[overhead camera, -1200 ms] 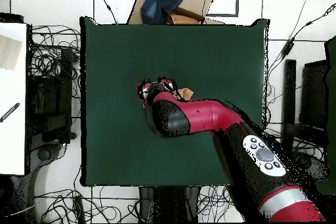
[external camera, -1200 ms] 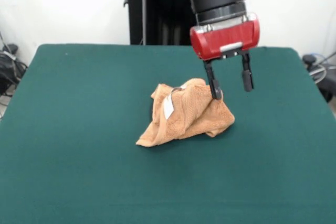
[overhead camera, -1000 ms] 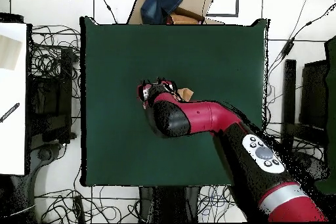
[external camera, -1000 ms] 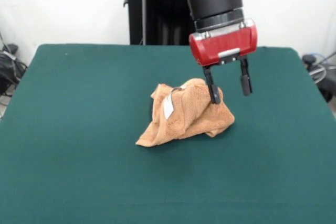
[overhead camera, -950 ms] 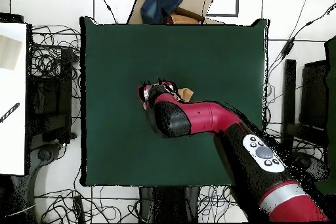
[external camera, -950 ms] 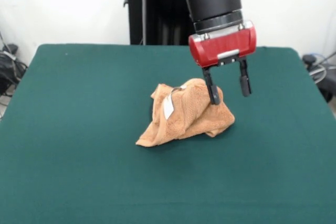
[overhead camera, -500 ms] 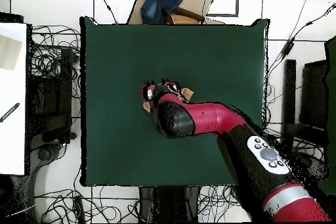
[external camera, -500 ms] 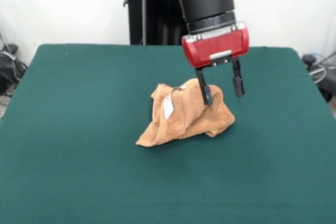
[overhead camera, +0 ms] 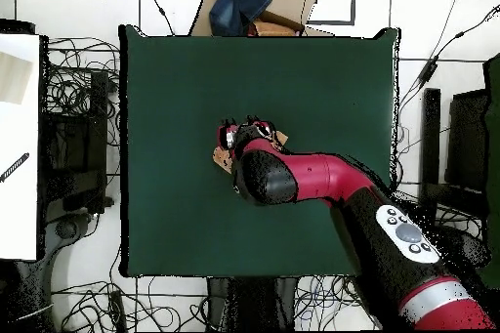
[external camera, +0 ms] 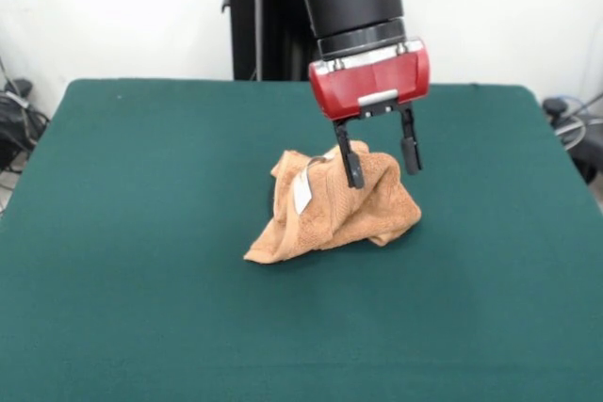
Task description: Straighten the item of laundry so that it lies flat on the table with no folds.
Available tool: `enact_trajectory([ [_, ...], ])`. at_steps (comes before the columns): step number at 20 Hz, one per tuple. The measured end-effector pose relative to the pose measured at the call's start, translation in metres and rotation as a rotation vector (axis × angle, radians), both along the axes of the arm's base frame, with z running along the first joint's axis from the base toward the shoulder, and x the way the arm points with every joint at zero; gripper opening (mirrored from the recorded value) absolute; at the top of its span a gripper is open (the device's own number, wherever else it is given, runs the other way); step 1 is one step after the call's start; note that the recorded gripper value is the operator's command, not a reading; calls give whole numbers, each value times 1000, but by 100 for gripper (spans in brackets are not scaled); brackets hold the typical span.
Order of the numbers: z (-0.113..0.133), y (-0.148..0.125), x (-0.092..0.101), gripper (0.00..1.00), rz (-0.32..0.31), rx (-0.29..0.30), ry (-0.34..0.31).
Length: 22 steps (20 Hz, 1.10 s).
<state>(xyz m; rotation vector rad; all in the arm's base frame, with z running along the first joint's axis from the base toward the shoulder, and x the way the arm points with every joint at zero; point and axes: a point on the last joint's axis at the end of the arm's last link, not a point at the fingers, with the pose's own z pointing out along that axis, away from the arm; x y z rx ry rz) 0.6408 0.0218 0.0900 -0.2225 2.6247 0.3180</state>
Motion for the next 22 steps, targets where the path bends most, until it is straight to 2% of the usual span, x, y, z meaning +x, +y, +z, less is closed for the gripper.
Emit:
enact_trajectory([
  [12,-1,2,0,100,2,0,1],
  [22,-13,5,-7,100,1,16,27],
])
